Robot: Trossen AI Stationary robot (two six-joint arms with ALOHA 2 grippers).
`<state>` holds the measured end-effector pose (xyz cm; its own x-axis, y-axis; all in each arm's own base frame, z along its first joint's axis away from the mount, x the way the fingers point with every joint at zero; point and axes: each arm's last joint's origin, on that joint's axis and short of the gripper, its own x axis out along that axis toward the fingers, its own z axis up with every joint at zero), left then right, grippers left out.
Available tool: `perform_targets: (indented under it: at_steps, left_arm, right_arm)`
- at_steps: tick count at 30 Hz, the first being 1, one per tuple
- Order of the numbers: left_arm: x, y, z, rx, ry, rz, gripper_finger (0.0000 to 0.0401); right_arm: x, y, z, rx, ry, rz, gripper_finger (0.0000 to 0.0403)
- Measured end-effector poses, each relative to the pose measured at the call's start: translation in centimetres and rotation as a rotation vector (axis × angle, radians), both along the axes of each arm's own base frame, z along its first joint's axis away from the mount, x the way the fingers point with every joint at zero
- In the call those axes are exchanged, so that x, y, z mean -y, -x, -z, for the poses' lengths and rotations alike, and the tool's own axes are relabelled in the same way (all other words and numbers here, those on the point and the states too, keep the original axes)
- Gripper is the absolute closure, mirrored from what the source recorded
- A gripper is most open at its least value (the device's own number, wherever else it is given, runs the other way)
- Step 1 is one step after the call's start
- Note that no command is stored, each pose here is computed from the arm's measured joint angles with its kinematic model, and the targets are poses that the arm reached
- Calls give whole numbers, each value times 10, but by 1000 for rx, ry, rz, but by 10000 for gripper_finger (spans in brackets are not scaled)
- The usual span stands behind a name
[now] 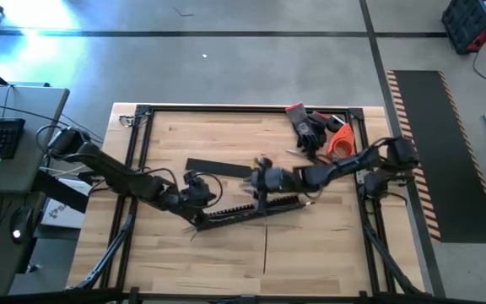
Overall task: Ziptie cables
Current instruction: Close the black cable duct
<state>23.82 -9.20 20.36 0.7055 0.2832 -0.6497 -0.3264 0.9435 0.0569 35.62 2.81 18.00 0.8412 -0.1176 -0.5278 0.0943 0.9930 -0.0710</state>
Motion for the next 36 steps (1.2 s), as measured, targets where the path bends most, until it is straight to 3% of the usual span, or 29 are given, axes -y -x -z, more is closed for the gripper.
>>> perform_targets:
  at_steps: [6, 11, 15, 25, 36]
  left_arm:
    - [-8, 24, 31, -16, 13, -60, 401]
    - [-12, 31, 47, -5, 22, -114, 401]
    - [-13, 32, 47, 16, 16, -132, 401]
    - [-15, 31, 46, 52, -23, -177, 401]
    - [-15, 30, 45, 69, -35, -191, 401]
  right_arm:
    - [51, -18, 22, 74, -37, -88, 198]
    - [79, -33, 42, 41, 17, -74, 111]
    - [96, -44, 57, 17, 11, -64, 72]
    - [116, -63, 93, -28, 9, -93, 73]
    - [113, -49, 107, -17, -67, -103, 93]
